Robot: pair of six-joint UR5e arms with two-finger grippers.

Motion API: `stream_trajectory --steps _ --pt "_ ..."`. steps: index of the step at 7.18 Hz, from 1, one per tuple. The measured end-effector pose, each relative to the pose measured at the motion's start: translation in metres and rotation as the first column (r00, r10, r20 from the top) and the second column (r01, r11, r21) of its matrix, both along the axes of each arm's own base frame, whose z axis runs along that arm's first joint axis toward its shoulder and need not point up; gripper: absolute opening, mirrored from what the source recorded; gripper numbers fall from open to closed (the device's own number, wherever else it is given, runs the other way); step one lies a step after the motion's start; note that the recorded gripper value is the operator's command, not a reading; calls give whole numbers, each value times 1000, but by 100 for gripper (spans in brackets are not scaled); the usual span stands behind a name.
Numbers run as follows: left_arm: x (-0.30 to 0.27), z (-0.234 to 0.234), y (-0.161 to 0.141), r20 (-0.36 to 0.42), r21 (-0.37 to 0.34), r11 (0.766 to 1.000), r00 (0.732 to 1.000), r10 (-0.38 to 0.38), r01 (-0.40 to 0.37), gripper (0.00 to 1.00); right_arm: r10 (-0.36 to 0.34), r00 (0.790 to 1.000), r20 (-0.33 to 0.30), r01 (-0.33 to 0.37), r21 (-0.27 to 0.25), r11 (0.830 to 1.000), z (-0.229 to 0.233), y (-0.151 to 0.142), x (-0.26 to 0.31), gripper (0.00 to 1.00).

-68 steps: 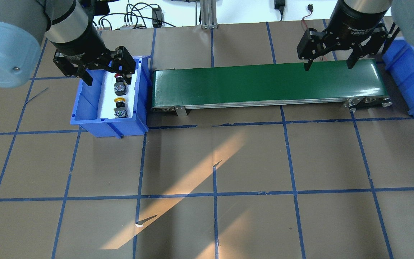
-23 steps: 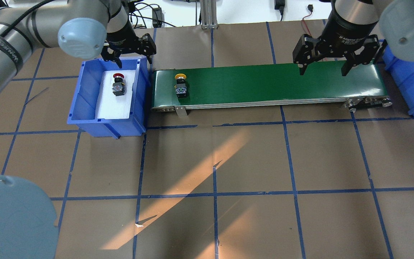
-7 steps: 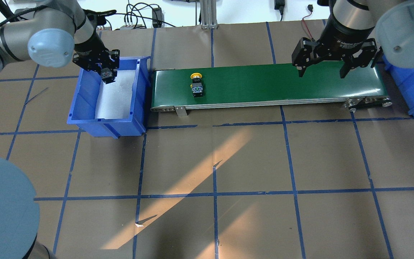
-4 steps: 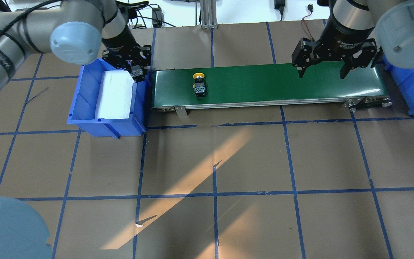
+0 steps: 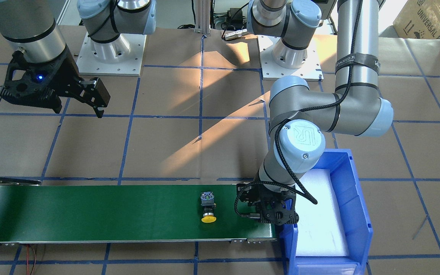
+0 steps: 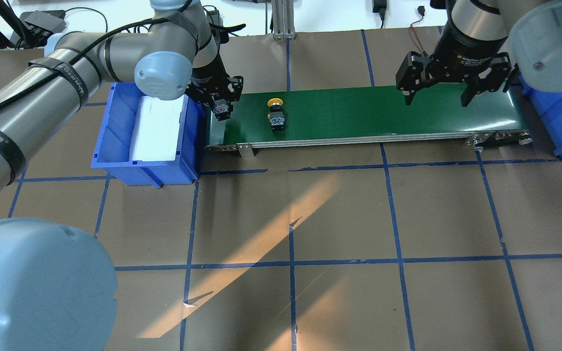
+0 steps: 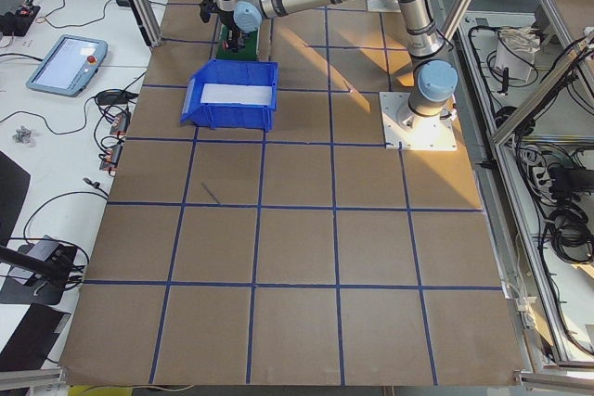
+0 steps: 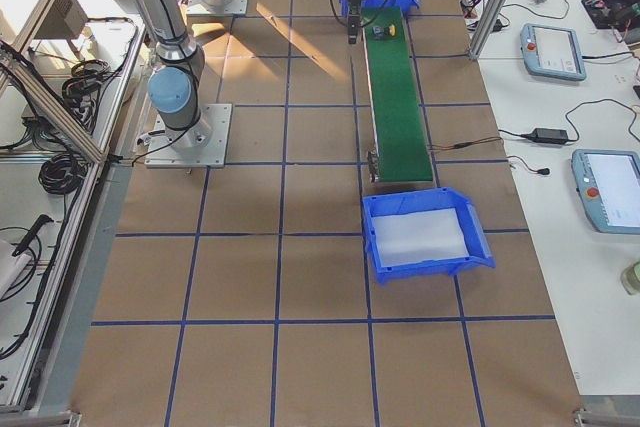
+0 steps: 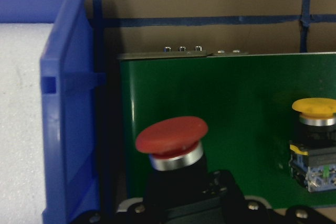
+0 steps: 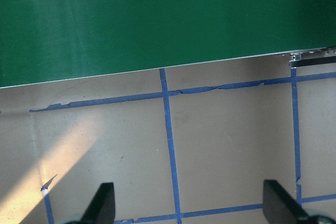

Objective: Transport two buttons from left to right
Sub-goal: 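Lift the red button and place it on the conveyor with the left gripper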

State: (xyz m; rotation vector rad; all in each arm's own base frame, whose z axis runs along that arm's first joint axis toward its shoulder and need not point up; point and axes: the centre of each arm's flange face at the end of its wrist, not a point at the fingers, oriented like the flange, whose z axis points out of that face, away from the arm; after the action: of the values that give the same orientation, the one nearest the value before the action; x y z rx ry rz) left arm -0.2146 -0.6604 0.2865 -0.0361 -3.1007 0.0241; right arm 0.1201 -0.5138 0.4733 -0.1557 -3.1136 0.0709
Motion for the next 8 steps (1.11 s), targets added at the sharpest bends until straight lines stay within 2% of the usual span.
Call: stream_trajectory --steps 3,6,8 --pt "6 -12 9 4 22 1000 1000 -22 22 21 7 1000 -1 -7 -1 1000 0 -1 -1 100" --pt "8 -15 9 6 24 993 993 -116 115 20 9 1000 -1 -9 -1 1000 0 -1 -1 100" --pt "7 -21 6 15 26 991 991 -134 133 22 7 1000 0 -7 0 1000 0 -1 -1 100"
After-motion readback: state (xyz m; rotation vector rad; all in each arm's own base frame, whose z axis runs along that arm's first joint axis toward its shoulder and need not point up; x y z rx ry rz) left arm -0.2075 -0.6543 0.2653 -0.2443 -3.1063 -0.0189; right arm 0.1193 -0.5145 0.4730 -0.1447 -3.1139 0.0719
